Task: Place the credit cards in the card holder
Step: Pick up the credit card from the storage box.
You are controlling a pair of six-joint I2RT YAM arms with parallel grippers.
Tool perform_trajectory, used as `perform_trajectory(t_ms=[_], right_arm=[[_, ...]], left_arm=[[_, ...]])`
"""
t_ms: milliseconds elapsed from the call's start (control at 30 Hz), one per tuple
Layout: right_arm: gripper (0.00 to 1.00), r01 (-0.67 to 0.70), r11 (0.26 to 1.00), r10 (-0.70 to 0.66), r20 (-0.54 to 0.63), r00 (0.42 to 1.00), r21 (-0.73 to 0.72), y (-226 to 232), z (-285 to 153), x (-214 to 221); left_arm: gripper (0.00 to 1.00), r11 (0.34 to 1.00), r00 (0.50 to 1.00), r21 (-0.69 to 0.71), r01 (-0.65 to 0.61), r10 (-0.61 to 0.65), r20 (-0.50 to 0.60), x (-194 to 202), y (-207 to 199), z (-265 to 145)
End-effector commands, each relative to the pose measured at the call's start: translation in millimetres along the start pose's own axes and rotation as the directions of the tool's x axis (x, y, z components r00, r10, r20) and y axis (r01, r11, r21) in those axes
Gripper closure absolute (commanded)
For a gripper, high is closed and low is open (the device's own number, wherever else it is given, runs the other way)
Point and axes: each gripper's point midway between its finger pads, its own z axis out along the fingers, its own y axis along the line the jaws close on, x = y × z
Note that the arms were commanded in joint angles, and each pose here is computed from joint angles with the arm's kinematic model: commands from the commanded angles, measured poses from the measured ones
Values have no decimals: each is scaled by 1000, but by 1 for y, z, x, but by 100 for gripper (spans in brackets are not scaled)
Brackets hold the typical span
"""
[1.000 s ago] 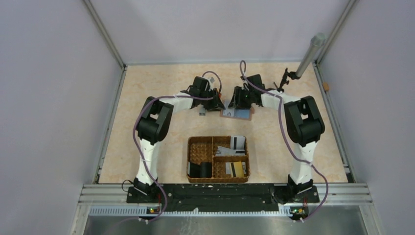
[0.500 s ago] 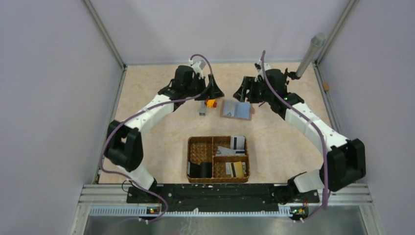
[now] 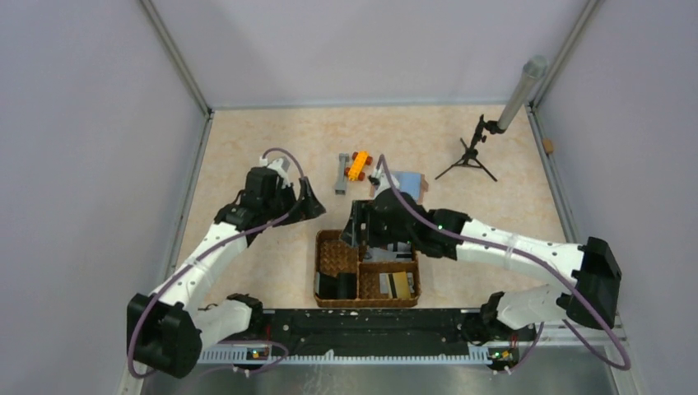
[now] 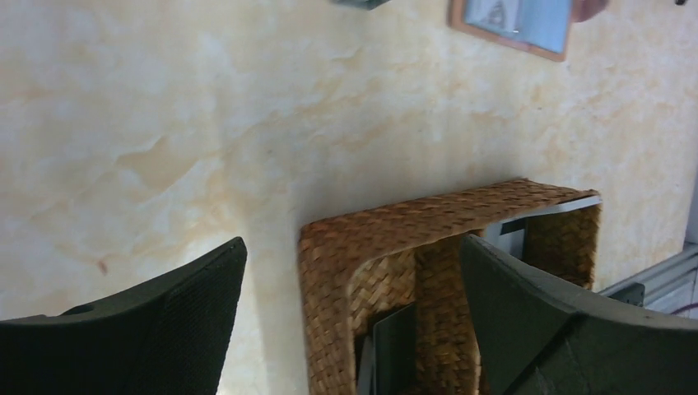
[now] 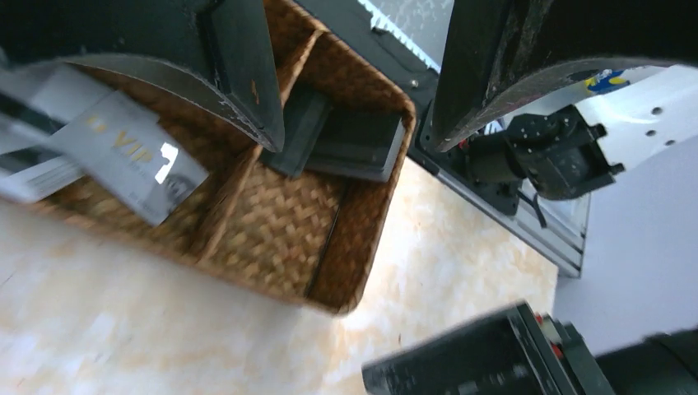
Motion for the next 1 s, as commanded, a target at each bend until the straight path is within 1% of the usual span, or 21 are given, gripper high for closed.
perform_trajectory(t_ms=[0,133,300,400,567,767,867,967], right_arm=[[35,-74,992,74,11,997,106,12,12,30],[34,-56,988,59,-15,998,141,35,26,62],[31,-42,983,56,-76,995,177,52,51,95],[29,-46,980,67,-105,992,193,54,64,111],[28,-51,978,82,-144,986,203,57,78,126],[28,-33,978,68,-162,984,208,65,86,136],[30,-39,979,71,-155,985,201,68,86,135],[35,-45,981,75,-157,985,187,73,85,136]], left_arm=[[2,998,996,-45,53,-49,81,-2,23,-16],[1,997,993,-27,79,-76,88,6,29,-20],[1,996,994,3,86,-86,66,20,31,-19],[1,997,995,6,78,-78,66,23,31,-22],[1,997,995,35,64,-66,78,23,26,-27],[1,997,993,24,67,-69,92,22,29,-27],[1,997,993,24,70,-72,91,22,30,-27],[1,997,993,27,71,-73,94,22,30,-27]])
